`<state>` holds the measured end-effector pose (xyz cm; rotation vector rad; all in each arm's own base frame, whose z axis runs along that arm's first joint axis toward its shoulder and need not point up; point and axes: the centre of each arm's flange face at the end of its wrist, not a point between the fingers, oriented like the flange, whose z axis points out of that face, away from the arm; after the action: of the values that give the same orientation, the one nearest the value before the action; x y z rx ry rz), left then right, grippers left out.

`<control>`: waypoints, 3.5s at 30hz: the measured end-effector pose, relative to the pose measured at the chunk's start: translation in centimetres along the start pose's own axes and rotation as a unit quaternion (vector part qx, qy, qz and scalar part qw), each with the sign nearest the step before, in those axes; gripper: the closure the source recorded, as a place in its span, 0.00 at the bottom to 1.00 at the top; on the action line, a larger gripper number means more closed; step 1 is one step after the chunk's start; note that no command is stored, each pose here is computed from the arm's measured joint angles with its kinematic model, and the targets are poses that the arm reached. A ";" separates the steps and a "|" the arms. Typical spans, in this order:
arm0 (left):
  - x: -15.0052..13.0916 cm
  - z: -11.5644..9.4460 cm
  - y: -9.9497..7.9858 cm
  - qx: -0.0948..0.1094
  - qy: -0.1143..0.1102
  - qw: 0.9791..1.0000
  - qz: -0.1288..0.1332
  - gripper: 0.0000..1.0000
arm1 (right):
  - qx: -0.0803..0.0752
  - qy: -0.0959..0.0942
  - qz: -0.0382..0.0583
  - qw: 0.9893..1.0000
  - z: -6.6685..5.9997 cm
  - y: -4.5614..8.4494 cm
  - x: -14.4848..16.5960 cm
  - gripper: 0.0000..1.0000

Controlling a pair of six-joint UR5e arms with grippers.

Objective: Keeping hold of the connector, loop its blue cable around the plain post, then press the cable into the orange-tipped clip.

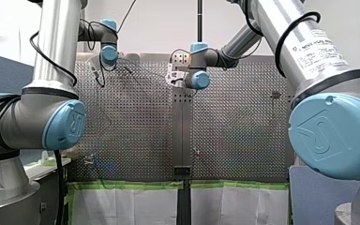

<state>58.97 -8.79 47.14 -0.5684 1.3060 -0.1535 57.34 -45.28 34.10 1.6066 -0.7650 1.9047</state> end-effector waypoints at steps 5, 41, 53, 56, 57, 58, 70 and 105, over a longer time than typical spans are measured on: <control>1.6 -0.5 0.6 0.007 0.005 1.000 -0.002 0.90 | -0.001 -0.004 -0.001 1.000 -0.1 0.0 -0.2 1.00; 12.7 -4.0 5.8 0.034 0.081 0.996 0.015 0.00 | -0.054 -0.127 -0.019 0.990 -3.1 0.1 -15.2 1.00; 14.3 -3.6 6.4 0.037 0.091 0.995 0.004 0.00 | -0.068 -0.180 -0.032 0.981 -5.7 -0.8 -23.5 1.00; 14.3 -3.5 6.4 0.036 0.090 0.995 0.003 0.00 | -0.068 -0.192 -0.033 0.978 -6.9 -1.0 -25.8 1.00; 14.3 -3.5 6.4 0.036 0.090 0.995 0.003 0.00 | -0.069 -0.196 -0.034 0.978 -7.2 -1.1 -26.5 1.00; 14.3 -3.5 6.4 0.036 0.090 0.995 0.003 0.00 | -0.071 -0.199 -0.035 0.977 -7.6 -1.1 -27.3 1.00; 14.3 -3.5 6.4 0.036 0.090 0.995 0.000 0.00 | -0.107 -0.205 -0.044 0.972 -10.0 -1.2 -34.1 1.00; 14.4 -3.6 6.2 0.040 0.089 0.995 -0.004 0.00 | -0.222 -0.181 0.020 0.958 -15.8 7.8 -50.8 1.00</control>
<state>58.28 -10.60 31.19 -0.5009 1.4637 -0.2669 48.74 -41.30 -18.84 1.6624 -1.2811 1.3399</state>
